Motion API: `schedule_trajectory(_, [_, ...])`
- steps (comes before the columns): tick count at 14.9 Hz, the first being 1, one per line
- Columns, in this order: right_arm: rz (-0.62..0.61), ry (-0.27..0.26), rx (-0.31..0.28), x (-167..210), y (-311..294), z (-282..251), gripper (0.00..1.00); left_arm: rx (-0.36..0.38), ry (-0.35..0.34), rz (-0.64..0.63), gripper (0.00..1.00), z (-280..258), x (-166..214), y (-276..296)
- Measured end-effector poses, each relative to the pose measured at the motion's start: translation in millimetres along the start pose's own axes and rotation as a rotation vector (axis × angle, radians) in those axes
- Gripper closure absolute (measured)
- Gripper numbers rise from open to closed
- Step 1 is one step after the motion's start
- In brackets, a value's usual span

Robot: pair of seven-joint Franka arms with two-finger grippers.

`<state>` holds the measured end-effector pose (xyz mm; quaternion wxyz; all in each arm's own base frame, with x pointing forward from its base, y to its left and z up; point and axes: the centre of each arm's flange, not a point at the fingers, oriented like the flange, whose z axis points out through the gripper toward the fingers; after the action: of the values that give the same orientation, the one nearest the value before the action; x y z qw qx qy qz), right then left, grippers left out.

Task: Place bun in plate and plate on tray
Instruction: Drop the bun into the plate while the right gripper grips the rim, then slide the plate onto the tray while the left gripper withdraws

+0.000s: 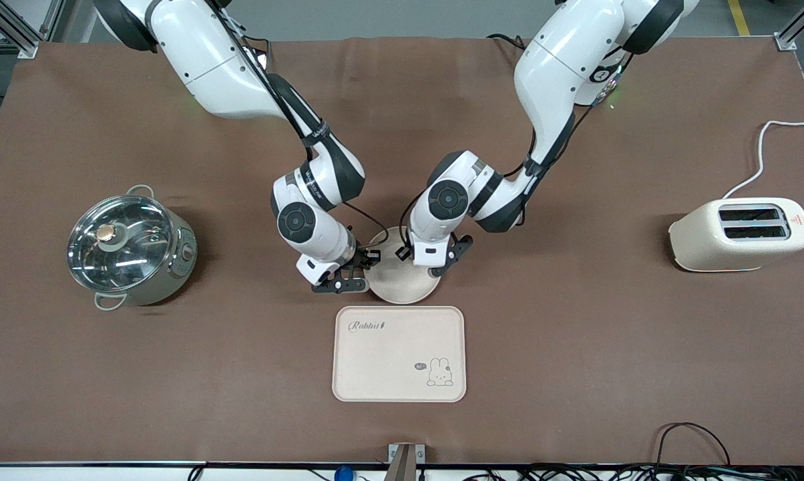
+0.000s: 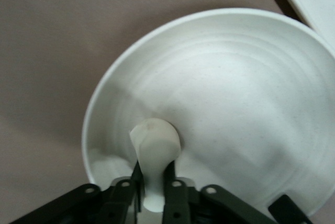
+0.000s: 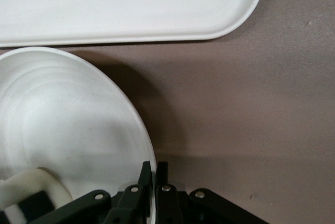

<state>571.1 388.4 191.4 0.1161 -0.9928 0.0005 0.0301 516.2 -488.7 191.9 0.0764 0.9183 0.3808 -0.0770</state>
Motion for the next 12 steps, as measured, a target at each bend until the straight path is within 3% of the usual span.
schedule_trajectory(5, [-0.004, 0.007, 0.004, 2.5, -0.7, -3.4, 0.95, -0.056, 0.007, -0.037, 0.28, -12.7, 1.4, 9.9])
schedule_trajectory(8, [-0.01, 0.039, 0.02, 10.3, -4.9, -18.8, 0.95, -0.107, 0.024, -0.05, 0.04, -52.4, 12.2, 21.1])
schedule_trajectory(12, [-0.008, 0.101, 0.051, 29.7, -11.8, -48.2, 0.95, -0.131, 0.047, -0.077, 0.0, -149.1, 46.3, 27.2])
